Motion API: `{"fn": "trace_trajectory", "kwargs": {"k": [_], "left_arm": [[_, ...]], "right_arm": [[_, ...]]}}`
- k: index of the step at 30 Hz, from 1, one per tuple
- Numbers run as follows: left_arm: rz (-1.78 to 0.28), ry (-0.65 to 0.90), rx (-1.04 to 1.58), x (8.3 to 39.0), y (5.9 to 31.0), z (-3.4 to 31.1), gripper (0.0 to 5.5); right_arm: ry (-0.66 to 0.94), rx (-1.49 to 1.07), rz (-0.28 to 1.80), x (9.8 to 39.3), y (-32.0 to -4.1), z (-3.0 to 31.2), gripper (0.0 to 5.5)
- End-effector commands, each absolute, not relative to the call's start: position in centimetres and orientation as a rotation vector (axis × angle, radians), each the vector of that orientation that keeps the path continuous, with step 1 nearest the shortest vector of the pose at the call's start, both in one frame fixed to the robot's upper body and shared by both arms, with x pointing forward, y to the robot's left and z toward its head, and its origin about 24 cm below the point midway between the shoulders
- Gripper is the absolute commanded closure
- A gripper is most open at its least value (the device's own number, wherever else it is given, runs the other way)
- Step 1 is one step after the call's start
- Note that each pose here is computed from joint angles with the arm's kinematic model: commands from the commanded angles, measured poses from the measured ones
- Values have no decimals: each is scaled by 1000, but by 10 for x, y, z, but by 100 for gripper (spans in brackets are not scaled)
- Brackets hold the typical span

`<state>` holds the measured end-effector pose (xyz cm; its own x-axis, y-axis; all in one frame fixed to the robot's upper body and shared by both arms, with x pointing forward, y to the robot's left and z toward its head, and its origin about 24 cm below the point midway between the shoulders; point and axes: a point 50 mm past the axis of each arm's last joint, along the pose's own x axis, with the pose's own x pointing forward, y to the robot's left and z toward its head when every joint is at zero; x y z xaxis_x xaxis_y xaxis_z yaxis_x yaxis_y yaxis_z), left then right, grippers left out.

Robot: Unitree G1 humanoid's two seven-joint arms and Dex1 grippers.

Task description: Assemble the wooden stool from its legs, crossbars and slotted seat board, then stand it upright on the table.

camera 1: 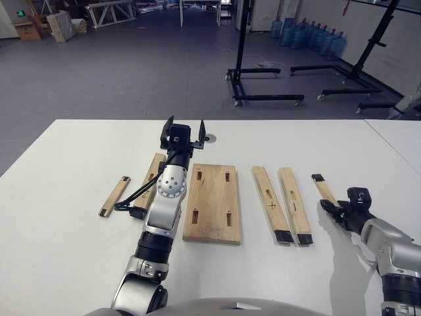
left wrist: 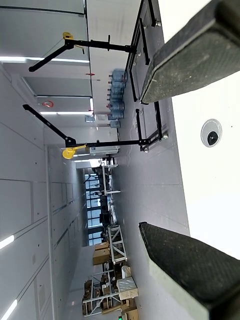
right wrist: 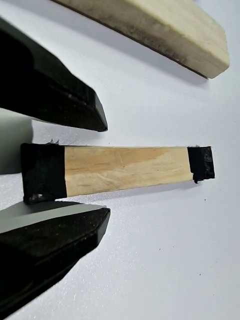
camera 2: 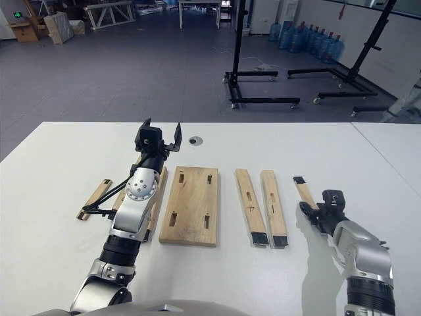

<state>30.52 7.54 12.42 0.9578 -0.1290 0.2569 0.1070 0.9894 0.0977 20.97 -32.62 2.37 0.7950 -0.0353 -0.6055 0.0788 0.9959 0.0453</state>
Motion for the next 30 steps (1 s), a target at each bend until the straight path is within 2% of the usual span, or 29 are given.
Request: {"fn": "trace_trajectory", "kwargs": {"k": [1,6,10,13,15,16,17,19,21,23,26,30], "left_arm": [[-130,-260,53,301,74,122,115],[-138,-267,49,301,74,124,115],[-154,-264,35,303,74,124,115],[-178,-257,-24,305,76,124,115],[-201,-256,-80,309,79,126,115],[-214,-248,-124,311,81,126,115],[-226,-241,-170,313,84,127,115],[-299,-207,-363,316,85,128,115],[-435,-162,-591,317,80,131,115],[-643,-177,-858,309,78,146,115],[-865,-190,-1049,295,77,159,115],[-900,-156,-1178,291,84,155,115]], "right_arm": [[935,174,-52,169,-312,-27,337],[919,151,-67,173,-315,-27,415],[848,131,-57,184,-315,-22,421],[659,59,-54,222,-318,3,421],[459,-107,-90,258,-320,40,421],[307,-156,-104,282,-315,71,421],[171,-198,-105,301,-306,101,421],[-102,-289,-18,329,-267,160,421],[-241,-320,90,337,-231,186,421],[-305,-338,267,334,-187,185,421],[-329,-235,478,317,-144,173,421],[-302,-276,681,296,-119,156,421]]}}
